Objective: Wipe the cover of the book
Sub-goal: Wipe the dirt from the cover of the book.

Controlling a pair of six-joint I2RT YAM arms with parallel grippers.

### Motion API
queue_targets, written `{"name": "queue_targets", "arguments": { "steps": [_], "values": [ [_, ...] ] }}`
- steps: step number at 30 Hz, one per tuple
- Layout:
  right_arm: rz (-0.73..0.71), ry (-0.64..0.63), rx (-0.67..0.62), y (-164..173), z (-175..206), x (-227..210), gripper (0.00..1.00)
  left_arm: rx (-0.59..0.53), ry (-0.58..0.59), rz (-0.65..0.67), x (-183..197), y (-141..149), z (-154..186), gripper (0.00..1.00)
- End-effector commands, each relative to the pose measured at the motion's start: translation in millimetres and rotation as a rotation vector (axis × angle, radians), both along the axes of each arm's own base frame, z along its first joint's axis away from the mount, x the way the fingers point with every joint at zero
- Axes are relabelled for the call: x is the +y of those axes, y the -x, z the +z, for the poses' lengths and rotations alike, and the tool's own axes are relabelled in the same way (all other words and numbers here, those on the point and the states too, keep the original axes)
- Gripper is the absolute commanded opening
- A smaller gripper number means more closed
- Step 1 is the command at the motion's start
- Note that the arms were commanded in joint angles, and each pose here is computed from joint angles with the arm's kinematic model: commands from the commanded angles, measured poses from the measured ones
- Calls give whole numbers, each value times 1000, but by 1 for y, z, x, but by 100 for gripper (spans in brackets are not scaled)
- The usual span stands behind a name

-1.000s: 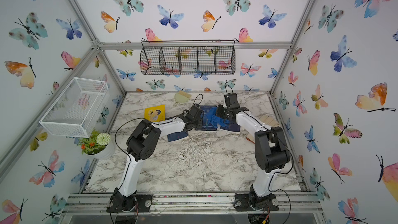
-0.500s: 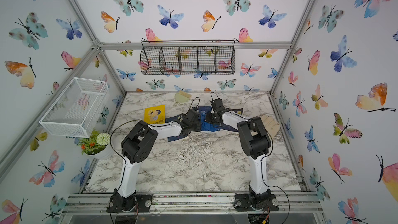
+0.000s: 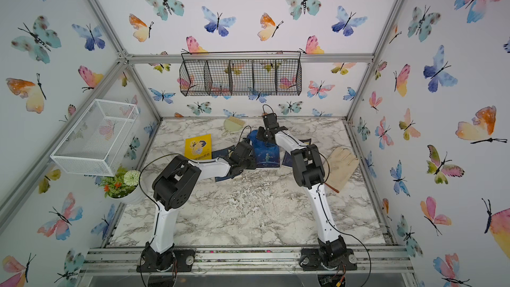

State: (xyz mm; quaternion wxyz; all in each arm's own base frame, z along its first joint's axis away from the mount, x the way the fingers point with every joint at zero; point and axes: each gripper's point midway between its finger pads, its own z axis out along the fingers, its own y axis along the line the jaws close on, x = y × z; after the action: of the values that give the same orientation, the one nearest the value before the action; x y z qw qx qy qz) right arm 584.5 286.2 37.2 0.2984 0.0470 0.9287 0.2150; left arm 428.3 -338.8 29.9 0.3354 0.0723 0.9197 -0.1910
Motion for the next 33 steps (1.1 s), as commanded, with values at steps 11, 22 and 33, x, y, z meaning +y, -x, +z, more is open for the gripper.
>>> {"name": "queue_targets", "arguments": {
  "steps": [11, 22, 33],
  "values": [
    [40, 150, 333, 158, -66, -58, 3, 274, 12, -37, 11, 64, -62, 25],
    [13, 263, 275, 136, -58, -71, 4, 258, -27, -18, 22, 66, -58, 25],
    [1, 264, 278, 71, -85, -59, 3, 272, 12, 3, 11, 68, -58, 24]
  ]
}}
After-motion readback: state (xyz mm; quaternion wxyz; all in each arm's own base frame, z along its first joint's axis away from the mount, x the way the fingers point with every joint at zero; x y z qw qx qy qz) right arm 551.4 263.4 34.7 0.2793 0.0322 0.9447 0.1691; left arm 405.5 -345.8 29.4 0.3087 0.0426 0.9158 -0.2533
